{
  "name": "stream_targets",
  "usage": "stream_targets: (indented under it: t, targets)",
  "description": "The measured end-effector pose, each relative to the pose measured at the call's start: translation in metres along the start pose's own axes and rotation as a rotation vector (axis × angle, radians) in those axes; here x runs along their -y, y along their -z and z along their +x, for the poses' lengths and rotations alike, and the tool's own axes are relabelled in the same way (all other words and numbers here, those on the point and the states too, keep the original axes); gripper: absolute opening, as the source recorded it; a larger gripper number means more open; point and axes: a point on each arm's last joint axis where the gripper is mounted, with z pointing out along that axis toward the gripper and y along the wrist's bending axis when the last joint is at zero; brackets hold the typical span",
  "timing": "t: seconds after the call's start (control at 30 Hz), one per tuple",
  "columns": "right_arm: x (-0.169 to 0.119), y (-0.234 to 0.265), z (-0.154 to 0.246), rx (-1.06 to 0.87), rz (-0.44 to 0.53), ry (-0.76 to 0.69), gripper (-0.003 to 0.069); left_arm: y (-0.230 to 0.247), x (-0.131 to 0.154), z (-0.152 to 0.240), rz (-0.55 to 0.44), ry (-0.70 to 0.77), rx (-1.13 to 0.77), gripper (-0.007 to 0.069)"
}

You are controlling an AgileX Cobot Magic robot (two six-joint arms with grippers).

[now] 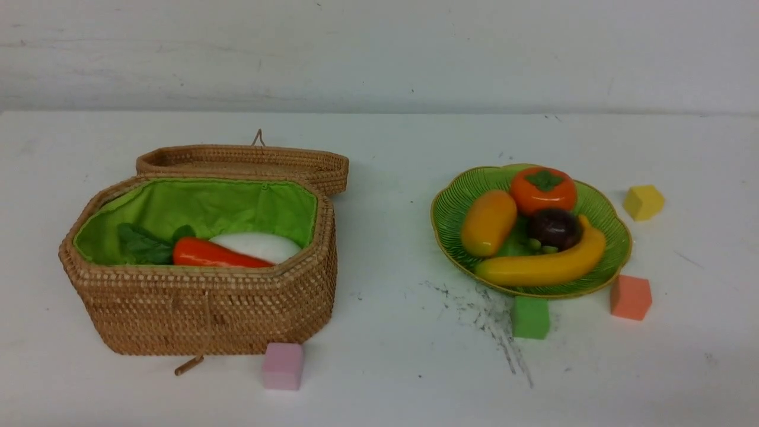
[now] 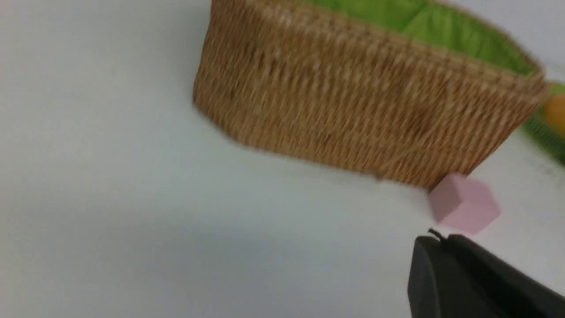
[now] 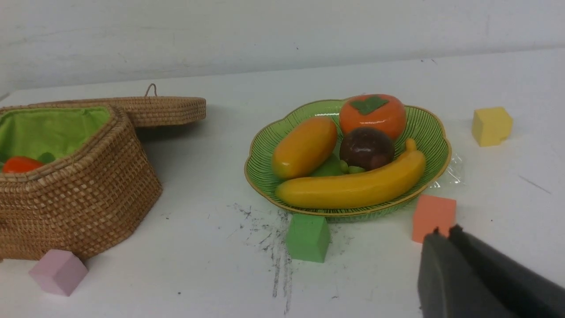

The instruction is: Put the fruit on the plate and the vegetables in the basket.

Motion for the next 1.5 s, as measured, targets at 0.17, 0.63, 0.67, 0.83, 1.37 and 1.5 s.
stream_targets:
  t: [0.17,0.63,0.67,0.83,1.37,1.5]
  targets:
    - [0.000,0.000,0.000,0.000,0.000,0.000,0.0018,-0.002,-0.004,0.004,-0.029,-0.036,-0.012,0.0001]
    - [0.000,0.000,0.000,-0.001,0.000,0.000,0.0034,-0.002,-0.005,0.004,-0.032,-0.136,-0.012,0.0008]
    - [0.000,0.000,0.000,-0.001,0.000,0.000,0.0036,-0.002,-0.005,0.004,-0.032,-0.136,-0.012,0.0010]
    - [0.000,0.000,0.000,-0.001,0.000,0.000,0.0036,-0.002,-0.005,0.004,-0.032,-0.136,-0.012,0.0018]
    - [0.003,0.004,-0.001,0.028,0.042,0.005,0.0057,-0.002,-0.005,0.003,-0.033,-0.139,-0.011,0.0024]
    - [0.010,0.009,0.003,0.055,0.150,0.066,0.0061,-0.002,-0.005,0.003,-0.033,-0.139,-0.011,0.0029]
